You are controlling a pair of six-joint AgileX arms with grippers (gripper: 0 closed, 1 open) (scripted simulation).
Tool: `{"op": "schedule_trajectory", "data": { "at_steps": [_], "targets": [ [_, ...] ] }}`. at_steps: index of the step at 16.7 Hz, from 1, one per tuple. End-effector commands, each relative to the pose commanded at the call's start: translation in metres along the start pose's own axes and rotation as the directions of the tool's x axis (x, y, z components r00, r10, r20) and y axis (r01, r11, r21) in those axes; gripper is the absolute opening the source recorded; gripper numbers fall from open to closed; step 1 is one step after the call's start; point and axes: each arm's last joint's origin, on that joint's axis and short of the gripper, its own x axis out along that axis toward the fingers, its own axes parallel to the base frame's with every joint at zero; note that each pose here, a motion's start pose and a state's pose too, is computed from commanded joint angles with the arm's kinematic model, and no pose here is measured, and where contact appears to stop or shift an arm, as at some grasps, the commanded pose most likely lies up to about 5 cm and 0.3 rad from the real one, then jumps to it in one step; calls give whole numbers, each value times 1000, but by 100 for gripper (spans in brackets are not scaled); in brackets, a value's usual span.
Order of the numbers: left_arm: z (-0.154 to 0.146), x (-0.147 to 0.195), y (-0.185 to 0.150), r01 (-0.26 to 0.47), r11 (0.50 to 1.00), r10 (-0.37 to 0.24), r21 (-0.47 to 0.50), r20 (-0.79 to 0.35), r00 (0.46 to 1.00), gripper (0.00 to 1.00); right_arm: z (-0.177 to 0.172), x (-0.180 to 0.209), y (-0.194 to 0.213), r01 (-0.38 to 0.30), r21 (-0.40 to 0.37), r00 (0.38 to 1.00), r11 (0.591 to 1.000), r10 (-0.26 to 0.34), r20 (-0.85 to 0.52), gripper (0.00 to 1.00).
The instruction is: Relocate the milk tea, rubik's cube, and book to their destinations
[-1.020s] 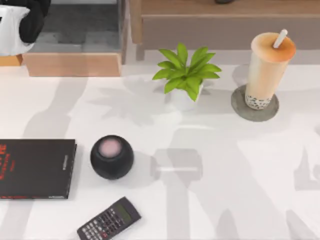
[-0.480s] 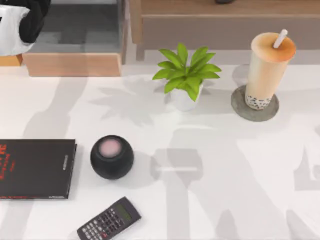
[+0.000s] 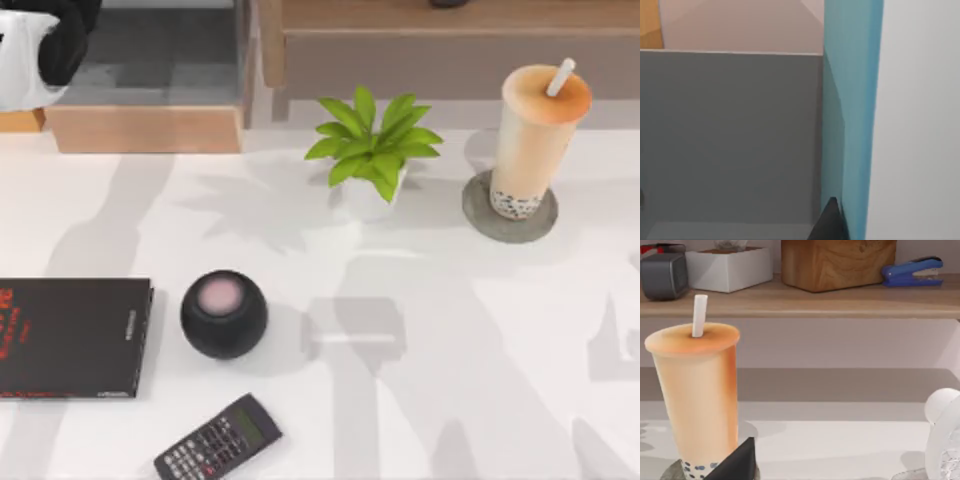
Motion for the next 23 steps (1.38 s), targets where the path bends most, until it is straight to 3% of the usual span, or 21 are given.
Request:
{"op": "schedule_trajectory", "data": {
  "at_steps": [15,17,20,23],
  "targets": [
    [13,-11,0,3,1000,-3,12,8,1000,0,0,0,0,0,0,1000,1000,0,0,100],
    [25,-22,0,17,998,-18,60,30,999,0,0,0,0,0,0,1000,1000,0,0,100],
    [42,-53,4,32,977,-44,208,51,998,0,0,0,0,0,0,1000,1000,0,0,100],
    [45,-94,14,40,910,-63,413,42,997,0,0,0,0,0,0,1000,1000,0,0,100]
  ]
}}
